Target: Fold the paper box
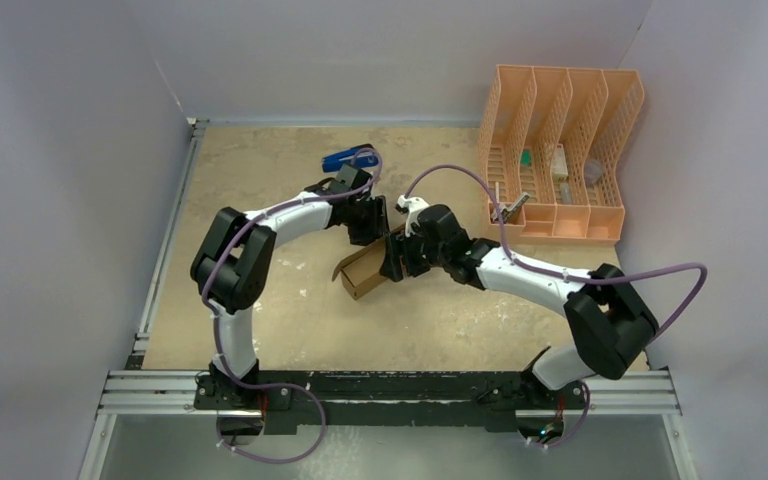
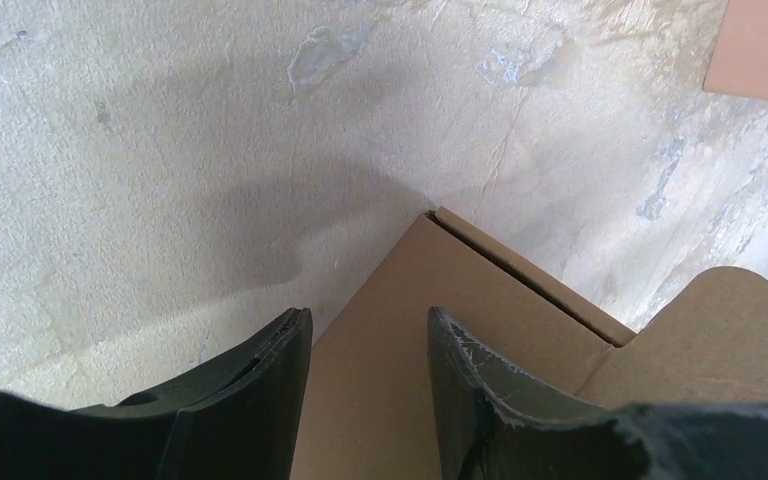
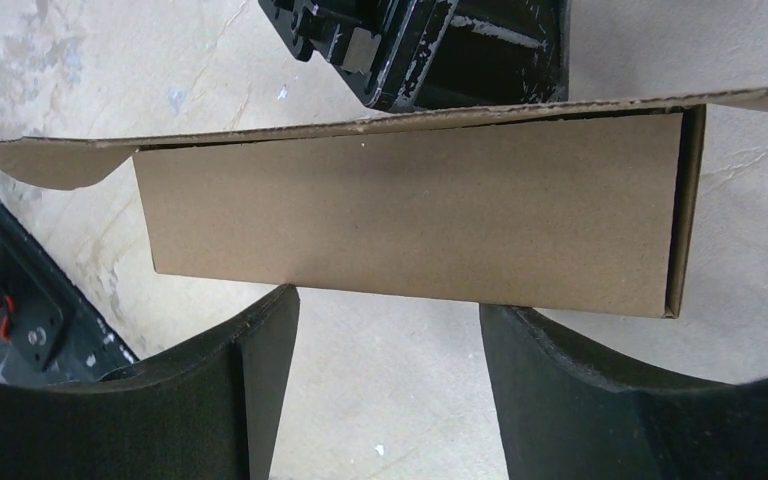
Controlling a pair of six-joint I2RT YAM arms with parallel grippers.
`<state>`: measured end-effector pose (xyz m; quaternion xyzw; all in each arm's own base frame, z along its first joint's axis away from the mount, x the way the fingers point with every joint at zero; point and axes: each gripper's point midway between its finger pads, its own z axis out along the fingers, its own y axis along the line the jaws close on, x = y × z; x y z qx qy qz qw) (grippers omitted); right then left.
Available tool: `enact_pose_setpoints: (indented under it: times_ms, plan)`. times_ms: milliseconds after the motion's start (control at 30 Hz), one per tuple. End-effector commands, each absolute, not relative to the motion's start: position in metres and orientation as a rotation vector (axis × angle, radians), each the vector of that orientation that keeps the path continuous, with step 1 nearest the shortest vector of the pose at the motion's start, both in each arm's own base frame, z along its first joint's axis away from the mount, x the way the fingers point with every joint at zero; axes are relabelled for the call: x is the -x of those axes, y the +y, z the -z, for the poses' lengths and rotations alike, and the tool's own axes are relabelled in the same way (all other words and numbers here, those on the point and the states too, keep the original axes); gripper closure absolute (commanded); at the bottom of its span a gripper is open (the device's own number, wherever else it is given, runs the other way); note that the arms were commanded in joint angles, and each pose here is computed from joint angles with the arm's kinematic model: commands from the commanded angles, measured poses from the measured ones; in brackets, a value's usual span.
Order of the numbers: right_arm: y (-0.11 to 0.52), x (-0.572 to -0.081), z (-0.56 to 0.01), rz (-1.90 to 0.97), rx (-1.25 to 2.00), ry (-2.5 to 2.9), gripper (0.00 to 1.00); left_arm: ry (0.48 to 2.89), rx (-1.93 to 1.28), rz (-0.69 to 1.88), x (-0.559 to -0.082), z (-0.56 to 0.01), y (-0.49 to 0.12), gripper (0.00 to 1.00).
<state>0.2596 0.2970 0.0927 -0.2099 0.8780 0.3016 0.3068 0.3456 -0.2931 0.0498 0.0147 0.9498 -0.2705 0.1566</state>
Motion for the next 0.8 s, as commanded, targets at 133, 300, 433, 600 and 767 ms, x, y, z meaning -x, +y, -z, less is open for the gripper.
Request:
enact_pose_setpoints:
  times_ms: [133,300,433,600,767]
  plan:
    - [0.308,-0.289,-0.119,-0.710,0.403,2.202,0.28,2.697,-0.102,0.828,-0.349,-0.062,-0.291,0.52]
    - [0.300,-0.281,-0.129,-0.712,0.382,2.210,0.21,2.620,0.055,0.709,-0.387,-0.078,-0.245,0.48]
    - [0.291,-0.275,-0.137,-0.700,0.375,2.231,0.16,2.527,0.264,0.613,-0.420,-0.106,-0.191,0.47]
    - [0.276,-0.279,-0.156,-0.749,0.383,2.230,0.14,2.384,0.451,0.440,-0.427,-0.155,-0.134,0.45]
    - [0.250,-0.299,-0.171,-0.888,0.285,2.179,0.14,2.291,0.574,0.402,-0.387,-0.178,-0.111,0.43]
